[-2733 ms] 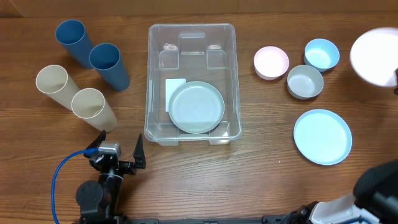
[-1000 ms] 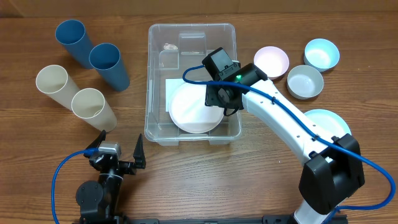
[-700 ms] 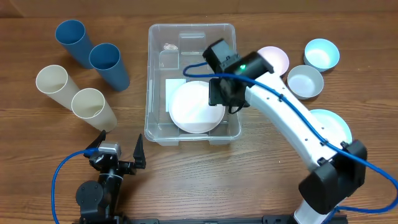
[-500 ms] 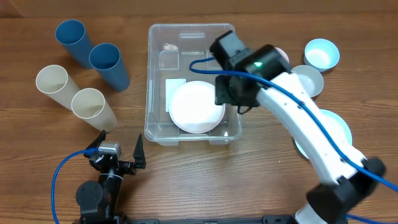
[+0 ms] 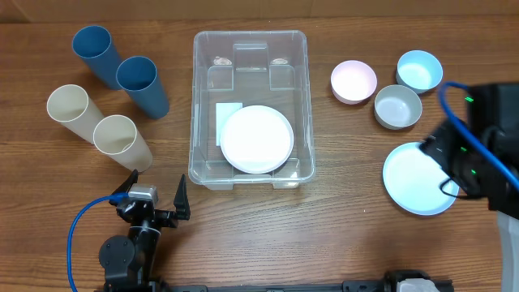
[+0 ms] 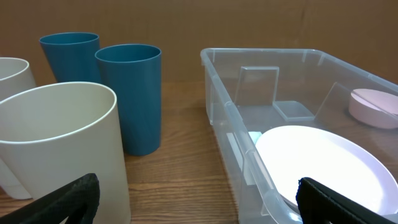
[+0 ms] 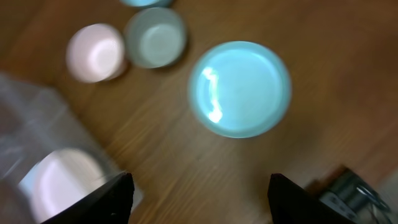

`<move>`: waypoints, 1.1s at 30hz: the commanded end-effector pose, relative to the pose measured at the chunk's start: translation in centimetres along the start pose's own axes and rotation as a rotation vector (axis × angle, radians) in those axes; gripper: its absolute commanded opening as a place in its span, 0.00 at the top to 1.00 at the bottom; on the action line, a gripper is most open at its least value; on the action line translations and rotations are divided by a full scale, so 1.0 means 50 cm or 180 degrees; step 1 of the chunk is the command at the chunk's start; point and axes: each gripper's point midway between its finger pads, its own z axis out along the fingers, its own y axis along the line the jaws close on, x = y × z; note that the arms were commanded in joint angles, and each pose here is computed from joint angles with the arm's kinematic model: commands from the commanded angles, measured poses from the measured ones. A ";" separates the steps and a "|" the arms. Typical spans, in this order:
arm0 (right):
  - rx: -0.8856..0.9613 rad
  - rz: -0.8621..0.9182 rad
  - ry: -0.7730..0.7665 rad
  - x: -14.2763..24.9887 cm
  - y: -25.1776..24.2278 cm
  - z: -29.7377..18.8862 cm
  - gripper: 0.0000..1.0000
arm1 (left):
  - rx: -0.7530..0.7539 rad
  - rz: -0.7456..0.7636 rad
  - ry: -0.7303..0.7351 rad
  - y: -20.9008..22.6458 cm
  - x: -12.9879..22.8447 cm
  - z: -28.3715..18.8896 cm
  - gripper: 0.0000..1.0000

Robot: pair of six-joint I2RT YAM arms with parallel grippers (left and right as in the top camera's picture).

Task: Pack container
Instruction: 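Release the white plate and move the right gripper to the light-blue plate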

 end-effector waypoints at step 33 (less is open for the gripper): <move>0.0977 0.1538 0.1237 0.173 -0.219 0.515 0.36 | 0.0015 -0.0041 -0.0017 -0.001 0.001 0.000 0.00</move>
